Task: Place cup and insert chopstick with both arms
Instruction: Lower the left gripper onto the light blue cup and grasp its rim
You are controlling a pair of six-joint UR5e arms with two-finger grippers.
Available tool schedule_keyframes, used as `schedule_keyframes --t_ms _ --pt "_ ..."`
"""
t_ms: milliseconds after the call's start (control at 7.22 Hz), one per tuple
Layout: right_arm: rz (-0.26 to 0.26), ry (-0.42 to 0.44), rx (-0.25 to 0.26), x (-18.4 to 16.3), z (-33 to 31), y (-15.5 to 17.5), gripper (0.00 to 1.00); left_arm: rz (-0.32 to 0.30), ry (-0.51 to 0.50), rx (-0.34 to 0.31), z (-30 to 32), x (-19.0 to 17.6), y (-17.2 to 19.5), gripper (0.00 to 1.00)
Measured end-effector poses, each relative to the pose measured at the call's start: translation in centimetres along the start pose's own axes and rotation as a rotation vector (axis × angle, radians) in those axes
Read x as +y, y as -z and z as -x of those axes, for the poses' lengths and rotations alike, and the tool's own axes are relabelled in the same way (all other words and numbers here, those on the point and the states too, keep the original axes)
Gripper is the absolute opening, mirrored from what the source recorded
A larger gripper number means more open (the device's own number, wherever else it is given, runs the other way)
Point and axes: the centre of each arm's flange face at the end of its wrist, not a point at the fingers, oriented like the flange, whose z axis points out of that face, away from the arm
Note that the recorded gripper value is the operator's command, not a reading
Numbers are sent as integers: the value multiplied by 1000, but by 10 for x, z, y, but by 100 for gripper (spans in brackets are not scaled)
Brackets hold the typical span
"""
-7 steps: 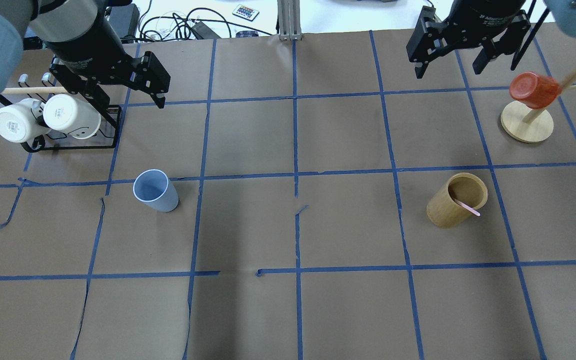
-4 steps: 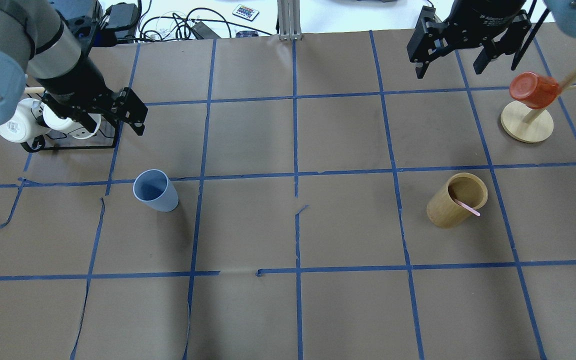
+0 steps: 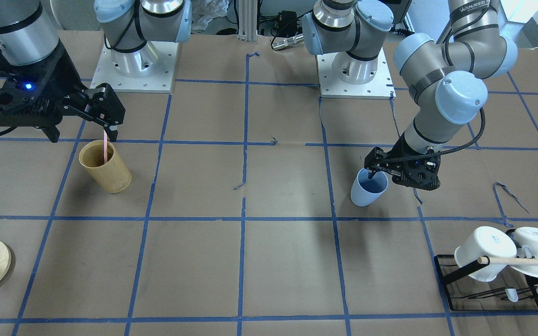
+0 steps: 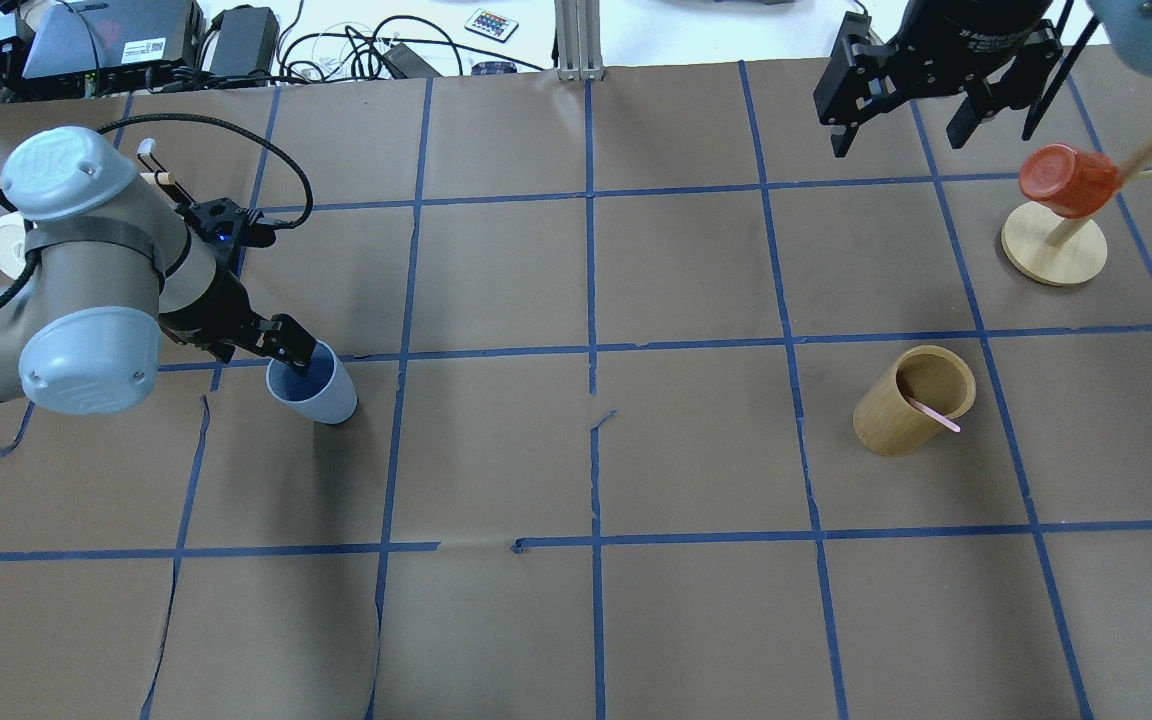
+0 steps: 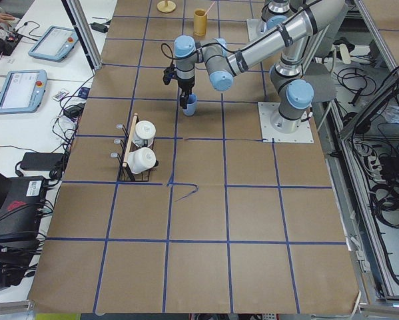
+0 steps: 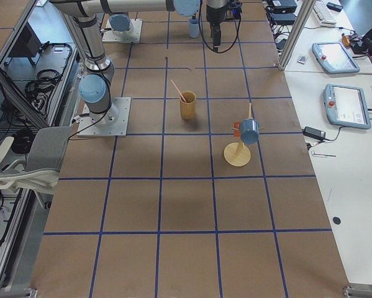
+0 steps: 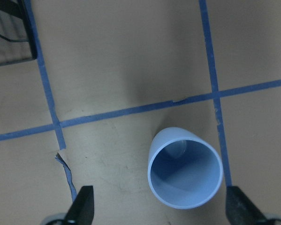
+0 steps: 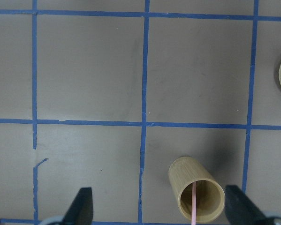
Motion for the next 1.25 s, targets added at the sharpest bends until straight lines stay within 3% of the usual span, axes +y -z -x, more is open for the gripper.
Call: schedule_keyframes --t_ms 138,415,554,692,969,1246 --pt "0 2 2 0 0 0 100 6 -4 3 2 1 -7 86" --pt "0 5 3 0 0 0 100 28 -4 13 3 1 -20 32" --pt "0 5 2 0 0 0 100 46 3 20 3 2 -24 10" --pt "-1 5 1 0 0 1 100 65 19 28 2 2 -27 0" --pt "-2 5 -1 0 0 1 100 81 89 36 -2 1 -30 0" --pt "-3 5 -2 0 0 1 100 60 154 86 -17 -5 -21 0"
